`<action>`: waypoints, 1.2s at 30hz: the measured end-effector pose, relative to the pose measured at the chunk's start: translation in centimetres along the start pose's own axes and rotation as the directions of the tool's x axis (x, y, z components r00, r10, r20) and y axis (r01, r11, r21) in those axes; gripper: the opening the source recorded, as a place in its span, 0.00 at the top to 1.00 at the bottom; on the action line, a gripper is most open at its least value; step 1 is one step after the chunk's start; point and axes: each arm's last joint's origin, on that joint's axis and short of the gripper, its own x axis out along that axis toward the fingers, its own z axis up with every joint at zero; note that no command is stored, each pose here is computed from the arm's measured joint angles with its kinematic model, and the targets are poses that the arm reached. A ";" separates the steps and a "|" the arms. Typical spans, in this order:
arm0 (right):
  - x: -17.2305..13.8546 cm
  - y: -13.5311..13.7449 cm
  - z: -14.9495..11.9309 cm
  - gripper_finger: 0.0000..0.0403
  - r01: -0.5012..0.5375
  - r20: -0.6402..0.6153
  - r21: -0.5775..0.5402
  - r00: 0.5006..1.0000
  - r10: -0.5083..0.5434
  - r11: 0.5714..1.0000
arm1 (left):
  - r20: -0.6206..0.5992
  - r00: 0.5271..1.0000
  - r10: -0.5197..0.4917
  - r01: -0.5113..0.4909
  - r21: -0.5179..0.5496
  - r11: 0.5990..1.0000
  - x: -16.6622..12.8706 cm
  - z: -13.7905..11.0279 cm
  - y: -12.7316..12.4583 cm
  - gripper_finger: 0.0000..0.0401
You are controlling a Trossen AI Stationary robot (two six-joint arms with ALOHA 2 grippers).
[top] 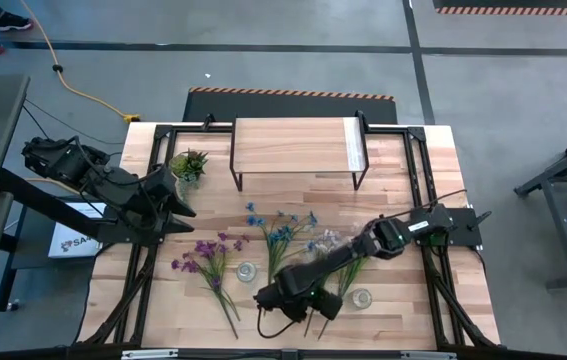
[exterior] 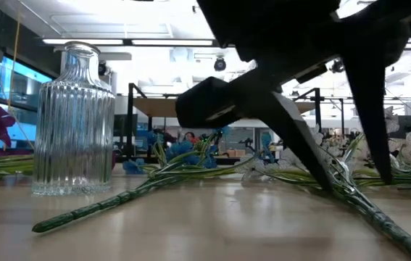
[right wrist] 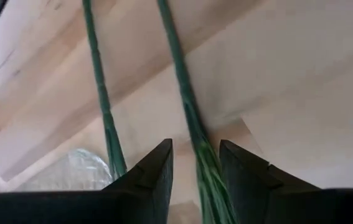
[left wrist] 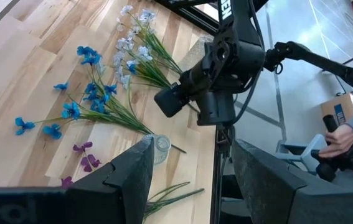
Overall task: Pick and place flowers into a vace then onto a shelf
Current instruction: Put the left white flowers into the right transparent vase
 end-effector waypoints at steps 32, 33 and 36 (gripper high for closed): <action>2.7 -0.4 -0.1 0.92 0.020 -0.033 0.058 0.999 -0.018 0.998 | 0.001 1.000 -0.001 0.001 0.000 1.000 0.0 0.0 0.0 0.38; 2.7 -0.4 -0.1 0.92 0.016 -0.035 0.059 0.999 -0.014 0.998 | 0.001 1.000 -0.001 0.001 0.000 1.000 0.0 0.0 0.0 0.38; 2.7 -0.3 -0.1 0.95 0.012 -0.040 0.060 0.999 -0.010 0.998 | 0.001 1.000 -0.001 0.001 0.000 1.000 0.0 0.0 0.0 0.38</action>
